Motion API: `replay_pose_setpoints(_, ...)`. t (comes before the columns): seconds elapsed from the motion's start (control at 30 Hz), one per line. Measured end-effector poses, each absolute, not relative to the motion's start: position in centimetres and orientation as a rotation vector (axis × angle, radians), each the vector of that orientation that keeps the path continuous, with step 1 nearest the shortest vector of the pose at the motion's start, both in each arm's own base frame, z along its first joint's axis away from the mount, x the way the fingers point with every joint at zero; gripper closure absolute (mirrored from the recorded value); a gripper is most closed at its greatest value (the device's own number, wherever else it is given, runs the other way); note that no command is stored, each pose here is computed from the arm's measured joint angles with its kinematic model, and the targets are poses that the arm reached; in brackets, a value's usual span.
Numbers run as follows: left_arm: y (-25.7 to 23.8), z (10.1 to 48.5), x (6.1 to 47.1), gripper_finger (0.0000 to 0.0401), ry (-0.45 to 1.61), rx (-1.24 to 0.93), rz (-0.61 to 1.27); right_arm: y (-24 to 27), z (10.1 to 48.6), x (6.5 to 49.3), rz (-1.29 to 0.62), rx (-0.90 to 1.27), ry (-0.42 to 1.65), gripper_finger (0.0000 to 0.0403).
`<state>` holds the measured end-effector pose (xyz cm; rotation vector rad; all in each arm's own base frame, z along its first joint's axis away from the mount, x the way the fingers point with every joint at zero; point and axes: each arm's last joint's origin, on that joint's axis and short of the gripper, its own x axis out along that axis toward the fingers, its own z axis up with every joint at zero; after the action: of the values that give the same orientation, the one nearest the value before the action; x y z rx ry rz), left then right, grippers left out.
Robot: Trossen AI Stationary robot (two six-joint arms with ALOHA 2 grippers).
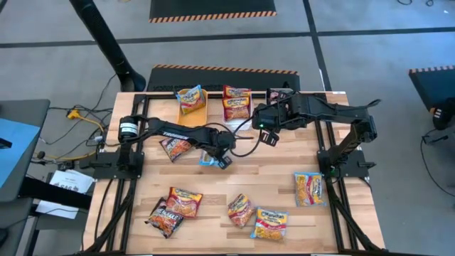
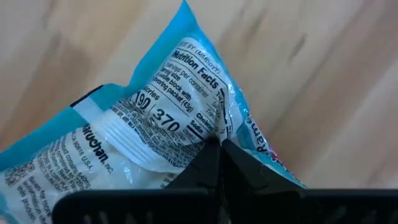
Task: Sort Maruchan noodles
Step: Put the blue noodle pack into the orange bin
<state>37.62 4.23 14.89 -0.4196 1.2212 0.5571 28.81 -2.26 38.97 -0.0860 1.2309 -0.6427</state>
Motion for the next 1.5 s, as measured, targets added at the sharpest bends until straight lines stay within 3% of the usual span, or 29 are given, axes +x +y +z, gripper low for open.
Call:
replay_pose_setpoints(0.43,4.1,24.4,34.7,0.0401,1.050,-0.374,0.359,-2.2,38.9,28.8,-0.641,-0.089,1.232,0.0284)
replay_pose_setpoints(0.87,8.4,33.0,27.2,0.0401,0.865,-0.219,0.417,-2.2,38.9,28.8,-0.640,-0.090,1.232,0.0284)
replay_pose_setpoints(1.2,15.6,33.0,23.8,0.0401,0.860,-0.208,0.321,-2.2,38.9,28.8,-0.641,-0.090,1.232,0.0284)
replay_pose_setpoints(1.5,21.7,31.3,20.7,0.0401,0.775,-0.385,0.247,-2.2,38.9,28.8,-0.640,-0.090,1.232,0.0284)
